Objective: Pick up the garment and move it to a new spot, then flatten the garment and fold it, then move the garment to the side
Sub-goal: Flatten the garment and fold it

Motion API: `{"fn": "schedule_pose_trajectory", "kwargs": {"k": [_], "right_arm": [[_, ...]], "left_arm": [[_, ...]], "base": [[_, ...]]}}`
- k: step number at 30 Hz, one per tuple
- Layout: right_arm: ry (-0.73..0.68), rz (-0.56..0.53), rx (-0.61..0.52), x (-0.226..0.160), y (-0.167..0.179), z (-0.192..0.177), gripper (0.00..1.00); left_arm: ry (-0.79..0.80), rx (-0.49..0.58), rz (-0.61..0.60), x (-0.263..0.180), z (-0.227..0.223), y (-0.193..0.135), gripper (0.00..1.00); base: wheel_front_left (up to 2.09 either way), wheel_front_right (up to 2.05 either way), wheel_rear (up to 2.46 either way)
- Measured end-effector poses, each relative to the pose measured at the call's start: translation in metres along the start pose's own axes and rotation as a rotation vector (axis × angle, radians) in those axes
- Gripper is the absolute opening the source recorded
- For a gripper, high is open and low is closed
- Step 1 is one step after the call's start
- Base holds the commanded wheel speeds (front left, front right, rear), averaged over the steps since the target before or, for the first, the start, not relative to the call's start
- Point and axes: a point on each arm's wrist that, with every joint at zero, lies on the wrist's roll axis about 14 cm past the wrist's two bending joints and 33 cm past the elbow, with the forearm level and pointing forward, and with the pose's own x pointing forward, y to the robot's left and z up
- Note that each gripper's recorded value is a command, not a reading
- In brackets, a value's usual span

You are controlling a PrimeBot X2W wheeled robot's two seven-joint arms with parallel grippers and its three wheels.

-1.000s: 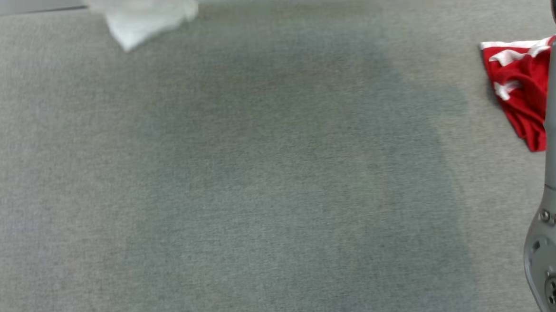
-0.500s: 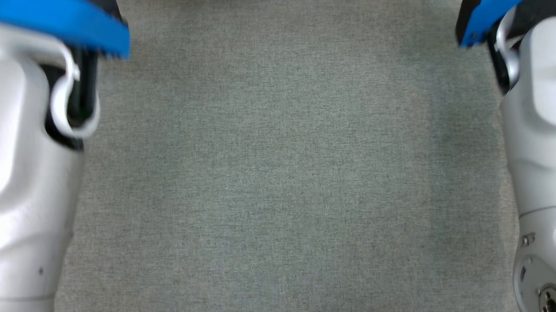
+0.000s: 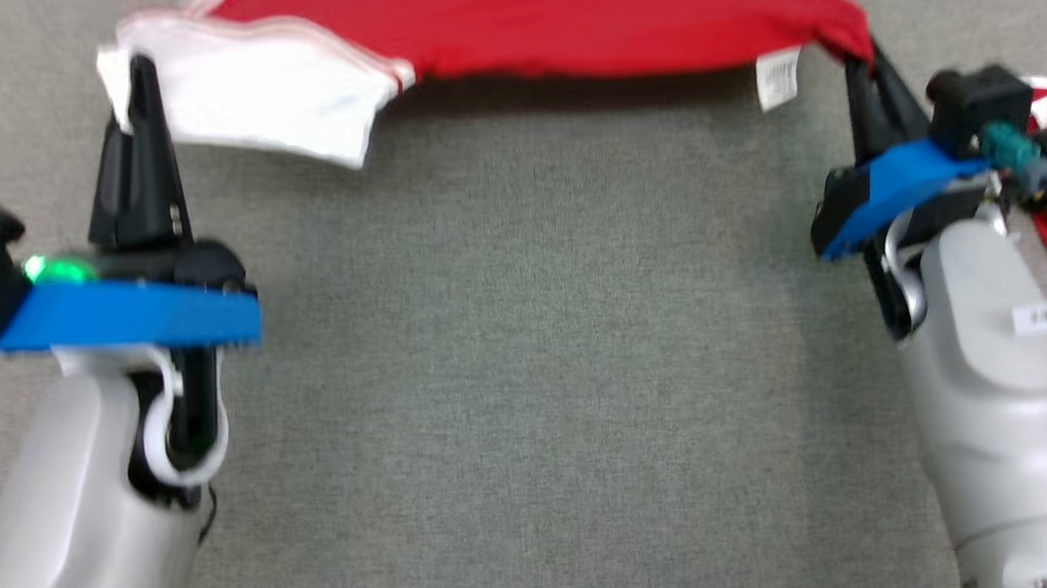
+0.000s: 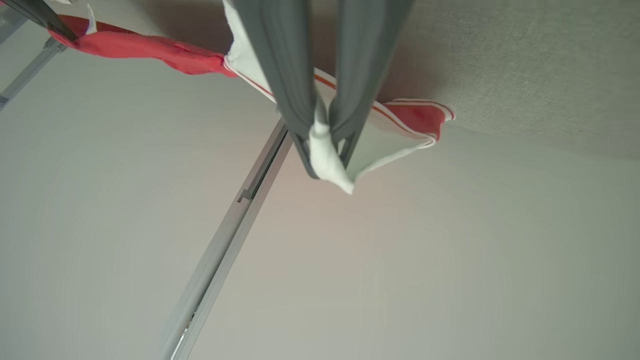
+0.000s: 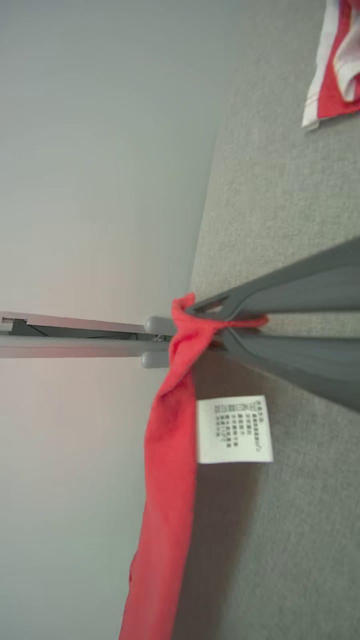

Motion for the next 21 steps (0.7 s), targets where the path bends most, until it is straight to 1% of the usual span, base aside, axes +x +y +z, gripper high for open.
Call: {"fn": "schedule_pose_trajectory", "kwargs": {"k": [6,12,14,17,21], "right_arm": [[-0.074,0.005,0.04,-0.049,0.006,0.021,0.0],[-0.136,-0.01,0.062,-0.111,0.004,0.045,0.0],[-0.148,-0.022,0.053,-0.135,0.001,0.055,0.0],[-0.143,-0.047,0.061,-0.171,-0.005,0.063,0.0],[-0.074,-0.072,0.064,-0.211,-0.01,0.055,0.0]], "left_arm": [[-0.031,-0.002,0.02,-0.057,0.024,-0.014,0.0],[-0.024,-0.012,0.029,-0.12,0.043,-0.033,0.0],[-0.019,-0.012,0.024,-0.138,0.05,-0.042,0.0],[0.009,-0.004,0.027,-0.163,0.054,-0.05,0.0],[0.065,-0.007,0.036,-0.186,0.05,-0.057,0.0]], "base": [[0.0,0.0,0.0],[0.0,0.0,0.0],[0.0,0.0,0.0],[0.0,0.0,0.0],[0.0,0.0,0.0]]}}
